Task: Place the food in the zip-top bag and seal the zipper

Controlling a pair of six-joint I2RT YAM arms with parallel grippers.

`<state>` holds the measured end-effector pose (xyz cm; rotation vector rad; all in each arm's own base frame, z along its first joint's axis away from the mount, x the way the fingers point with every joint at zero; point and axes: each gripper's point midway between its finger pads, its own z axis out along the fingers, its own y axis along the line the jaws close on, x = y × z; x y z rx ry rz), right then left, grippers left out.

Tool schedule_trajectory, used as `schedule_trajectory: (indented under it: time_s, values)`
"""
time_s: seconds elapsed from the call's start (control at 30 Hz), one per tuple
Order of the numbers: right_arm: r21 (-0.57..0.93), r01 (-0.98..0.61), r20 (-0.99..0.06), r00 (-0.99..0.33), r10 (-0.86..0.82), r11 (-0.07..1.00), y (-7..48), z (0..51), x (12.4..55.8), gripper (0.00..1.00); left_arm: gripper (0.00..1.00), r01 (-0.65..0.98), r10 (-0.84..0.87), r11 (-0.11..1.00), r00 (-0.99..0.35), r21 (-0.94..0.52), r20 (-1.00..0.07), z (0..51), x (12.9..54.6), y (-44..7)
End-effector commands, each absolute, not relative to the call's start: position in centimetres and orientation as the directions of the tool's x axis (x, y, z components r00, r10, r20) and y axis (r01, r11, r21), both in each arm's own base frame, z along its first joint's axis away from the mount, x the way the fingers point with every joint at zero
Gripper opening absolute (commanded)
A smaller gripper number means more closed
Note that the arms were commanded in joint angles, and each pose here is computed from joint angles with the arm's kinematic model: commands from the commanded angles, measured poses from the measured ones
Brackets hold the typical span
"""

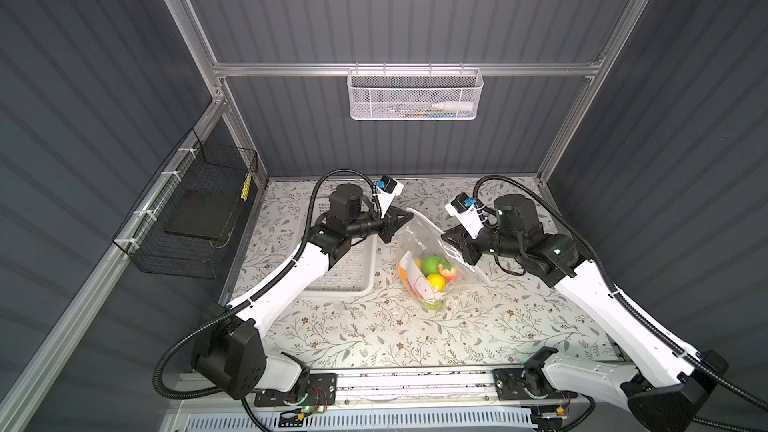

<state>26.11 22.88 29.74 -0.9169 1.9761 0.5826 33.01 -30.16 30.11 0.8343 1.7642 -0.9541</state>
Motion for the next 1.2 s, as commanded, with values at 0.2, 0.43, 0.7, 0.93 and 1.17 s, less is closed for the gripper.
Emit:
schedule_trajectory:
  time_s: [0.2,0.43,0.7,0.93,1.17]
  values:
    - [0.136,-0.713,-0.749,-0.528,-0.399,0.687,19.3,25.9,22.0,0.01,0.00,0.630,0.024,0.741,-0.367,-0.230,-0.930,29.2,39.3,-24.6]
    - [0.173,-0.680,-0.718,-0.582,-0.381,0.713,18.1,24.7,20.3,0.02,0.00,0.599,0.012,0.763,-0.387,-0.242,-0.922,28.7,39.9,-24.2]
    - [0.178,-0.650,-0.714,-0.602,-0.357,0.739,16.8,24.2,19.1,0.02,0.00,0.596,0.011,0.764,-0.397,-0.249,-0.918,28.5,40.2,-24.4]
    - [0.176,-0.634,-0.696,-0.621,-0.360,0.753,16.0,23.7,18.3,0.02,0.00,0.594,0.013,0.765,-0.401,-0.249,-0.916,28.4,40.3,-24.4]
    - [0.174,-0.631,-0.701,-0.619,-0.355,0.756,15.8,23.8,18.2,0.02,0.00,0.591,0.008,0.765,-0.407,-0.257,-0.913,28.2,40.3,-24.4]
